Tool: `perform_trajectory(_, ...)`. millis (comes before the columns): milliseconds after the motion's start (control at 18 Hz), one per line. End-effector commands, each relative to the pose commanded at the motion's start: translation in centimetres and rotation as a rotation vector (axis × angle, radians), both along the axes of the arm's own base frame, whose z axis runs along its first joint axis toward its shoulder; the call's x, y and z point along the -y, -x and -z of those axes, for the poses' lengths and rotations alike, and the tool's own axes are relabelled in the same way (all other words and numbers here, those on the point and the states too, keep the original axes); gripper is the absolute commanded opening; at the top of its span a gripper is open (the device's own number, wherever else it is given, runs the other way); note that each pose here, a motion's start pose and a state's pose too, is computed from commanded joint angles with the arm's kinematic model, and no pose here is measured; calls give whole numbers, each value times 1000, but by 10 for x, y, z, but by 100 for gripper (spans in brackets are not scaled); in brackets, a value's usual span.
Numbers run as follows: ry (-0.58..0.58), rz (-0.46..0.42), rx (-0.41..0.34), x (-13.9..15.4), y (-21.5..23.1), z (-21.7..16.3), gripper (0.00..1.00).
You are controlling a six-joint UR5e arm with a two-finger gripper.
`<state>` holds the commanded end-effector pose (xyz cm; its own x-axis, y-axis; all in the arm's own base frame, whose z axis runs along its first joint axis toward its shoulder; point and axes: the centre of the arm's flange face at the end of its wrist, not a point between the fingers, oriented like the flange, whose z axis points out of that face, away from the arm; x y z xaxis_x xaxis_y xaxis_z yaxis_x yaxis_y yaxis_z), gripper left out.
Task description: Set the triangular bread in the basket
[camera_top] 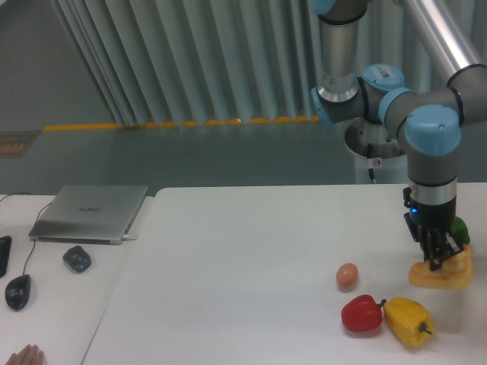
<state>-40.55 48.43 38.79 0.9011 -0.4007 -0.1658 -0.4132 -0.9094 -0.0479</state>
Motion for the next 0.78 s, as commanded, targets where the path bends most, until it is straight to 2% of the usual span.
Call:
perform_trajectory(111,-3,60,-20,16,20,-10,14)
perform_trajectory(444,12,126,-24,70,68,-18,15)
perform_trajectory(667,40,209,-39,107,92,-24,15)
perform_trajectory(722,45,231,-46,116,98,-26,16)
perform_trajectory(778,47,243,-50,126,105,-26,21)
